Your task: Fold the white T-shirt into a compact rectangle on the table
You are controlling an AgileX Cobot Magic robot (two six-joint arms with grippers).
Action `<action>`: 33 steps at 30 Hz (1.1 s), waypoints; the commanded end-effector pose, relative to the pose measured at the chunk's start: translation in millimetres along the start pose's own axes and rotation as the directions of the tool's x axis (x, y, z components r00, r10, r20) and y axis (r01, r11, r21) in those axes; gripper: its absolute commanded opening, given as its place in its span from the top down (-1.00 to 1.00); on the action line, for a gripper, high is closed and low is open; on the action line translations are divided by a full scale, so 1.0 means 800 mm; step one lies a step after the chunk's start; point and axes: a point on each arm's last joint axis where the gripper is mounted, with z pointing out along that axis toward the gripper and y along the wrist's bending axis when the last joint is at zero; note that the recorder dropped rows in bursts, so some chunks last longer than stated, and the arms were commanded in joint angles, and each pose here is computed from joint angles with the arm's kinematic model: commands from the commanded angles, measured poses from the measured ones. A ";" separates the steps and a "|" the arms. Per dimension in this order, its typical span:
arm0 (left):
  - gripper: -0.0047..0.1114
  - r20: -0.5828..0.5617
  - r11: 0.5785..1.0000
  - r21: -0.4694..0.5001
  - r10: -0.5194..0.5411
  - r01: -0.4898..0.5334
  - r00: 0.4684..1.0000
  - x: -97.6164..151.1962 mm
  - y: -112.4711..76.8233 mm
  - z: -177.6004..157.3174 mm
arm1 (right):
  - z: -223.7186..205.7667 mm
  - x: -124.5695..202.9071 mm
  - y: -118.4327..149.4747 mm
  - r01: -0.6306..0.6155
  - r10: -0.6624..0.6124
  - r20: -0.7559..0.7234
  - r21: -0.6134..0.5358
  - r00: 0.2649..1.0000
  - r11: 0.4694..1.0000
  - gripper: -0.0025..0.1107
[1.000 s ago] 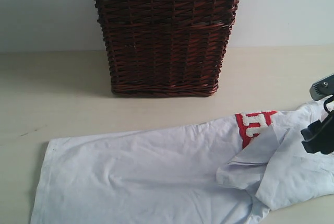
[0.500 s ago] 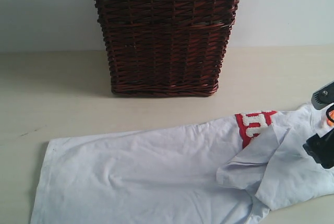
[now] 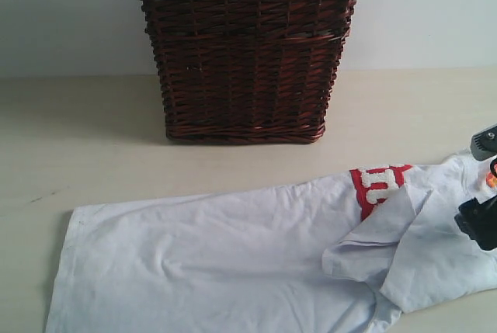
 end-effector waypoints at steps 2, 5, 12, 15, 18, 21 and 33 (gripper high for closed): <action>0.92 0.005 1.000 -0.002 -0.013 0.013 1.000 0.000 0.000 -0.001 | 0.018 0.022 -0.037 -0.129 0.135 -0.106 0.064 0.985 0.990 -0.90; 0.92 0.005 1.000 -0.002 -0.013 0.013 1.000 0.000 0.000 -0.001 | 0.022 0.019 -0.038 -0.152 0.155 -0.081 0.052 0.985 0.987 -0.90; 0.92 0.005 1.000 -0.002 -0.013 0.013 1.000 0.000 0.000 -0.001 | 0.048 0.030 -0.035 -0.148 0.150 -0.160 0.024 0.976 0.989 -0.90; 0.92 0.005 1.000 -0.002 -0.013 0.013 1.000 0.000 0.000 -0.001 | 0.056 0.036 -0.032 -0.165 0.166 -0.195 0.020 0.967 0.986 -0.90; 0.92 0.005 1.000 -0.002 -0.013 0.013 1.000 0.000 0.000 -0.001 | 0.062 0.042 -0.030 -0.177 0.176 -0.232 0.019 0.957 0.984 -0.90; 0.92 0.005 1.000 -0.002 -0.013 0.013 1.000 0.000 0.000 -0.001 | 0.066 0.050 -0.029 -0.197 0.196 -0.276 0.026 0.941 0.980 -0.90; 0.92 0.005 1.000 -0.002 -0.013 0.013 1.000 0.000 0.000 -0.001 | 0.071 0.047 -0.026 -0.204 0.198 -0.243 0.000 0.950 0.979 -0.90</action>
